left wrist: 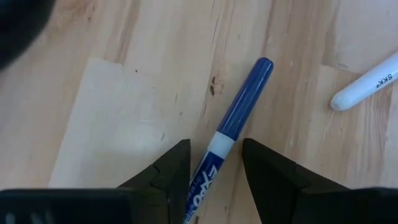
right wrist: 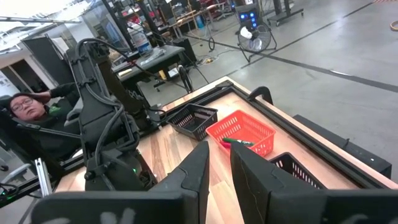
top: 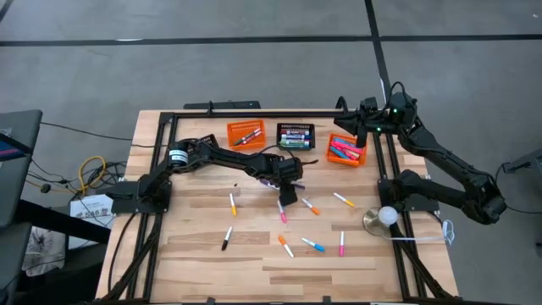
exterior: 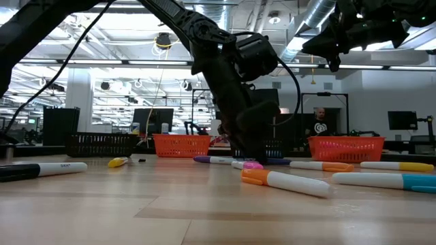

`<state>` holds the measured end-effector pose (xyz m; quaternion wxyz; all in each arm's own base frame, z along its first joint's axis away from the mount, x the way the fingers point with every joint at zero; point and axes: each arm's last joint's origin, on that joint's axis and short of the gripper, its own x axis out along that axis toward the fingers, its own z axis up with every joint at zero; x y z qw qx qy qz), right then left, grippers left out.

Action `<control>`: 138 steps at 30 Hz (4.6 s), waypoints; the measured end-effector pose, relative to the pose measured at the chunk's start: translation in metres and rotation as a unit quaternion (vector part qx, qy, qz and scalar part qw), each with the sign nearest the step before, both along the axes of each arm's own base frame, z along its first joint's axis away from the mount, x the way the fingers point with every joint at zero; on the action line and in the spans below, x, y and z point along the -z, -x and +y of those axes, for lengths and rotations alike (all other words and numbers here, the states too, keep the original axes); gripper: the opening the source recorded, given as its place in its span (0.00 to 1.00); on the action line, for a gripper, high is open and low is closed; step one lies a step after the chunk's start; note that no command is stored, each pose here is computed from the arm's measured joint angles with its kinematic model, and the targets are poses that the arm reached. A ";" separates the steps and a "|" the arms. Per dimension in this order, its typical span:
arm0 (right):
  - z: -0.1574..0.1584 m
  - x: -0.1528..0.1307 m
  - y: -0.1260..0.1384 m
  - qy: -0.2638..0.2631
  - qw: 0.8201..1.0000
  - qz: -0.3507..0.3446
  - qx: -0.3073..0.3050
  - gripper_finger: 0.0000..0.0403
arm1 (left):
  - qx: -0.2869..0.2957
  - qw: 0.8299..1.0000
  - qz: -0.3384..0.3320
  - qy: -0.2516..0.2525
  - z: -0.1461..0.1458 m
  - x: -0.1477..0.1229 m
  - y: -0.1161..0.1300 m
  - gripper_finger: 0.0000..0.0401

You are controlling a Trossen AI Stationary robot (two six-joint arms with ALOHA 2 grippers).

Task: Pick & Place Markers
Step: Put the blue marker into the left orange bin

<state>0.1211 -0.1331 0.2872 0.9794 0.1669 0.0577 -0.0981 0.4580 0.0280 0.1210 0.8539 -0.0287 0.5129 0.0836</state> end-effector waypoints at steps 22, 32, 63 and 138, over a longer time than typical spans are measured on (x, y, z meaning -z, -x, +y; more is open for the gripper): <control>0.000 0.000 0.000 0.000 1.000 0.000 0.000 0.14 | 0.001 0.999 -0.033 -0.002 0.000 -0.001 -0.006 0.11; 0.000 0.000 0.000 0.000 1.000 0.000 0.000 0.14 | -0.002 0.999 -0.043 -0.002 0.003 -0.004 -0.007 0.13; 0.000 0.003 0.001 -0.013 1.000 0.010 0.000 0.14 | 0.064 0.921 -0.247 0.296 0.056 -0.204 0.068 0.10; -0.001 0.003 0.001 -0.007 0.999 0.016 0.027 0.14 | -0.129 0.989 -0.057 -0.047 0.181 -0.057 0.156 0.13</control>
